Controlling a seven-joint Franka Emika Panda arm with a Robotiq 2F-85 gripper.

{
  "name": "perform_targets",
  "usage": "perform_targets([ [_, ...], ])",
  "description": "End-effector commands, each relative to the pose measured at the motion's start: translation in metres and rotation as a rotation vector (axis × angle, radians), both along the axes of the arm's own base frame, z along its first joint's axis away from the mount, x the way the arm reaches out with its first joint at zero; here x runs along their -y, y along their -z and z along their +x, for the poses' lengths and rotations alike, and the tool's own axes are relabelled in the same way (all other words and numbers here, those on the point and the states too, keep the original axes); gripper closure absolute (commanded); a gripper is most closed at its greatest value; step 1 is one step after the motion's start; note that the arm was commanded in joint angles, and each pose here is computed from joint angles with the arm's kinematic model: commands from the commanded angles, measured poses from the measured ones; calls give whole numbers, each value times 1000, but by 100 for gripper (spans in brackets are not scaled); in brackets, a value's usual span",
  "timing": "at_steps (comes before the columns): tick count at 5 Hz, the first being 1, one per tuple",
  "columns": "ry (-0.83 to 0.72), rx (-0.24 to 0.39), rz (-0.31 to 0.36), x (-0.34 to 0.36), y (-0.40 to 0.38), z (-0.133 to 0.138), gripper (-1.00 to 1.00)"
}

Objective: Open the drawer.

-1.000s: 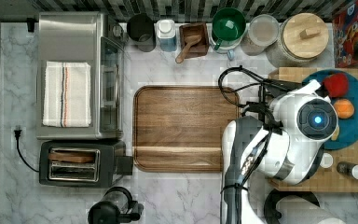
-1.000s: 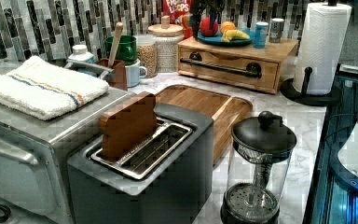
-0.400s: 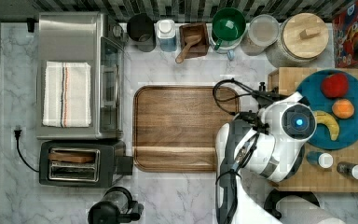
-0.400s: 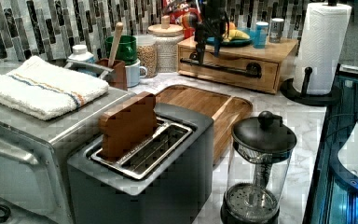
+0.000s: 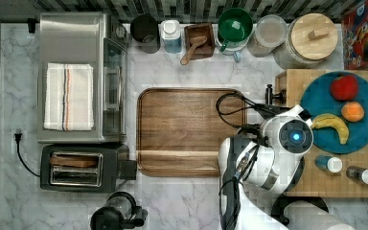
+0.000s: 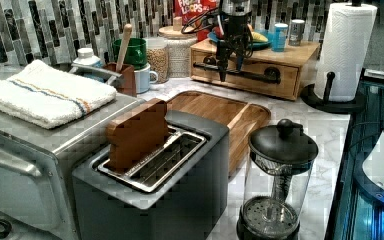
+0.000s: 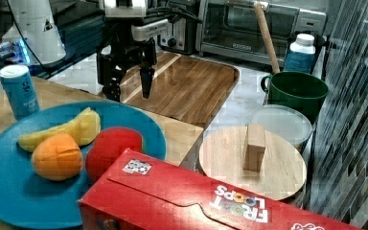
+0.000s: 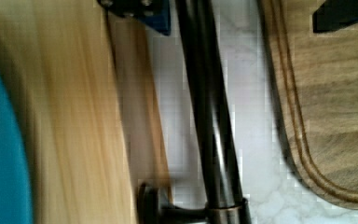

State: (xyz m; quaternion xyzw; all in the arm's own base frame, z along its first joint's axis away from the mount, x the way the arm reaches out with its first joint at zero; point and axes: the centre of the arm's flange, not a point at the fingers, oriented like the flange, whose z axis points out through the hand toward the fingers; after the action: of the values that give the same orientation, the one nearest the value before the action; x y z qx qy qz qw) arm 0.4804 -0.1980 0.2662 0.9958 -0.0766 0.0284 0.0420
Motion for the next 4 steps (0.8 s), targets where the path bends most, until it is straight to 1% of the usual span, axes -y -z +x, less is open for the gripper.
perform_targets([
  [1,26,29,26,-14,-6,0,-100],
  [4,80,65,6,-102,17,19,-100],
])
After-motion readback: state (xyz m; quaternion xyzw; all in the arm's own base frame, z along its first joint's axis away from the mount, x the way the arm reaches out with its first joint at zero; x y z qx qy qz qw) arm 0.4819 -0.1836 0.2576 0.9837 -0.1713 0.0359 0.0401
